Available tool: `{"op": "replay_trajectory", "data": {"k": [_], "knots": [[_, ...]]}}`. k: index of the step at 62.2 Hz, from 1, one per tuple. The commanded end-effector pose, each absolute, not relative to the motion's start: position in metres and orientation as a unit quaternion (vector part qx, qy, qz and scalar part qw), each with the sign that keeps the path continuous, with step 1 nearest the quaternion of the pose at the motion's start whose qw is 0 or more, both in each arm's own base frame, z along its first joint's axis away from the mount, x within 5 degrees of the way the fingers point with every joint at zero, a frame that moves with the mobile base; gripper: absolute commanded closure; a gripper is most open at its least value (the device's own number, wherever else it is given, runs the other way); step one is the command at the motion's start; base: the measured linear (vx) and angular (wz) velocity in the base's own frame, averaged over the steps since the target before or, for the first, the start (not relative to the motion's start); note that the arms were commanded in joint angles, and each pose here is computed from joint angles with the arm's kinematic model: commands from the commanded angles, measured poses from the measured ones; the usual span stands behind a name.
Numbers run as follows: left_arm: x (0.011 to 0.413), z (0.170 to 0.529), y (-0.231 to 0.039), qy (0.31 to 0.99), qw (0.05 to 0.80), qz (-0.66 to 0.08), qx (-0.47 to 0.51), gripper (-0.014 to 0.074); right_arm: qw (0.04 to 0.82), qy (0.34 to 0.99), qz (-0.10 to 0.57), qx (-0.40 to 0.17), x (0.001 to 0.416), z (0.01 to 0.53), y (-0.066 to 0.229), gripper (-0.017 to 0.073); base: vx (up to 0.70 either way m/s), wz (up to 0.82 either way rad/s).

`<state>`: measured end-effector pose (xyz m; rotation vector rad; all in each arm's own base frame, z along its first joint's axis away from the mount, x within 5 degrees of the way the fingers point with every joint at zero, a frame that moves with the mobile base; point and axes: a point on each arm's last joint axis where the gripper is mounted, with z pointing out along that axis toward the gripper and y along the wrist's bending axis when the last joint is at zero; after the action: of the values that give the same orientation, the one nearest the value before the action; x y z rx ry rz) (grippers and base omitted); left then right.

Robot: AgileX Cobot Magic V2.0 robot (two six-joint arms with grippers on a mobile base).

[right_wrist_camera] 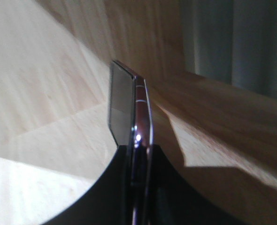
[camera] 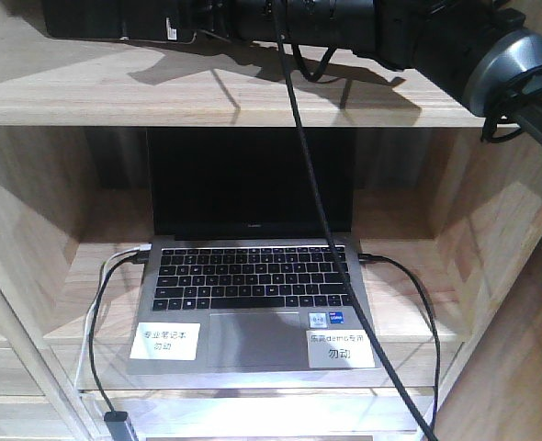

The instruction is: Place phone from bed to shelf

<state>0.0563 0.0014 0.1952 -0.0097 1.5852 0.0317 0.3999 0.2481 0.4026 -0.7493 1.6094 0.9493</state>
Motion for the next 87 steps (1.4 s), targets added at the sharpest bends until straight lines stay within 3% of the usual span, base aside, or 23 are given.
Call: {"op": "replay_trajectory", "data": {"k": [1,12,29,40,55,68,77,87], "knots": [[0.054,0.210,0.001,0.675,0.738,0.007,-0.010,0.0592,0.574,0.645,0.403,-0.303,0.388,0.438,0.239,0.0496,0.00,0.00],[0.054,0.210,0.001,0.675,0.738,0.007,-0.010,0.0592,0.576,0.645,0.401,-0.302,0.388,0.438,0.239,0.0349,0.00,0.00],[0.054,0.210,0.001,0.675,0.738,0.007,-0.010,0.0592,0.586,0.648,0.388,-0.295,0.390,0.438,0.237,-0.0055,0.00,0.00],[0.054,0.210,0.001,0.675,0.738,0.007,-0.010,0.0592,0.590,0.647,0.374,-0.305,0.388,0.441,0.235,-0.0163,0.00,0.00],[0.054,0.210,0.001,0.675,0.738,0.007,-0.010,0.0592,0.593,0.640,0.370,-0.319,0.379,0.451,0.232,-0.0125,0.00,0.00],[0.054,0.210,0.001,0.675,0.738,0.007,-0.010,0.0592,0.579,0.641,0.381,-0.329,0.365,0.463,0.229,-0.0008,0.00,0.00],[0.054,0.210,0.001,0.675,0.738,0.007,-0.010,0.0592,0.556,0.653,0.375,-0.351,0.352,0.468,0.225,0.0167,0.00,0.00],[0.054,0.210,0.001,0.675,0.738,0.007,-0.010,0.0592,0.530,0.675,0.359,-0.367,0.342,0.470,0.220,0.0485,0.00,0.00]]}}
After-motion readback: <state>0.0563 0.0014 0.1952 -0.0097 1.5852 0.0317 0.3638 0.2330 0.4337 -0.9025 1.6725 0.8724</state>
